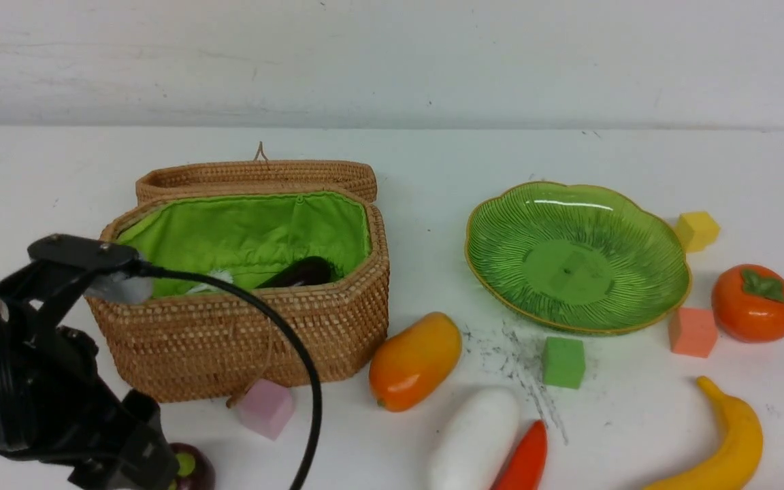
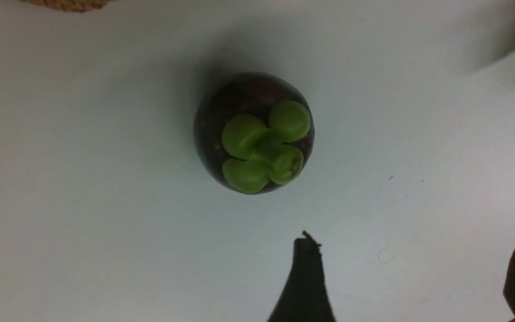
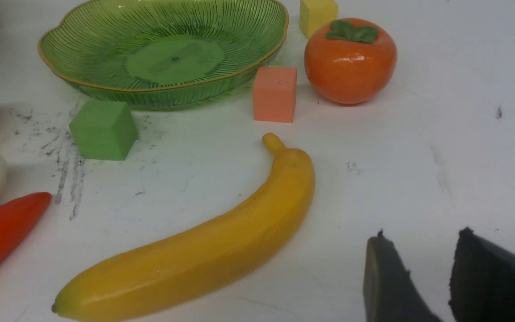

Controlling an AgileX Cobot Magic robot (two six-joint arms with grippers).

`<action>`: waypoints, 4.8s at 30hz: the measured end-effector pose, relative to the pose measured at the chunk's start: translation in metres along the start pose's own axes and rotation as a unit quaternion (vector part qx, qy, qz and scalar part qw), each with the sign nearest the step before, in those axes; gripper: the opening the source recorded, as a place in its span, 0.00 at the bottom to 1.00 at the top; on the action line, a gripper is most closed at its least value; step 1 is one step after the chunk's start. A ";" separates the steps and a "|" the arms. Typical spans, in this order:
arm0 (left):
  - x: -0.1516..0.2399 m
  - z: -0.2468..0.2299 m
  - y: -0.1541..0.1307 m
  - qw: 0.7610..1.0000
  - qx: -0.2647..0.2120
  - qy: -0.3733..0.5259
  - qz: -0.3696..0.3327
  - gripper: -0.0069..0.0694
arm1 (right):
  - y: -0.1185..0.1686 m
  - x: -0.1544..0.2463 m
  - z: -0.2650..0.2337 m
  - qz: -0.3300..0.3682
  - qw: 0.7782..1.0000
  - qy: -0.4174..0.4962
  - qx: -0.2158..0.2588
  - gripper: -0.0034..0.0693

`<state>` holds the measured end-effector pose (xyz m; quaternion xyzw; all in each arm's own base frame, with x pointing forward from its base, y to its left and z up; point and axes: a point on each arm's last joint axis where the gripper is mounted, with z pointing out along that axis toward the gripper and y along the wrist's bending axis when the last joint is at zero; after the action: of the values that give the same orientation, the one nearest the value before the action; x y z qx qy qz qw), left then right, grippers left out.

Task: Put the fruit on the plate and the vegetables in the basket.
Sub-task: Grab a mangosteen with your left arm and put it on the plate on the right

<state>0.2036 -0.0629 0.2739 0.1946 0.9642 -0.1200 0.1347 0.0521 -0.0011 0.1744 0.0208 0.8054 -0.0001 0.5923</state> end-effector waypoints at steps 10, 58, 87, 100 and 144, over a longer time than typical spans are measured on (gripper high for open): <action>-0.016 0.025 0.013 0.999 -0.028 -0.021 -0.001 0.90 | 0.000 0.000 0.000 0.000 1.000 0.000 0.000 0.38; -0.021 0.105 0.028 0.995 0.019 0.079 -0.052 0.82 | 0.000 0.000 0.000 0.000 1.000 0.000 0.000 0.38; -0.161 -0.022 -0.120 0.943 0.140 -0.182 0.242 0.82 | 0.000 0.000 0.000 0.000 1.000 0.000 0.000 0.38; -0.254 0.077 -0.164 0.946 0.091 -0.208 0.233 0.82 | 0.000 0.000 0.000 0.000 1.000 0.000 0.000 0.38; -0.266 0.197 -0.151 0.974 0.072 -0.177 0.118 0.89 | 0.000 0.000 0.000 0.000 1.000 0.000 0.000 0.38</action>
<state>0.4200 -0.3450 0.1982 0.2916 0.8841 -0.2050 0.3023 0.0521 -0.0011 0.1744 0.0208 0.8054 -0.0001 0.5923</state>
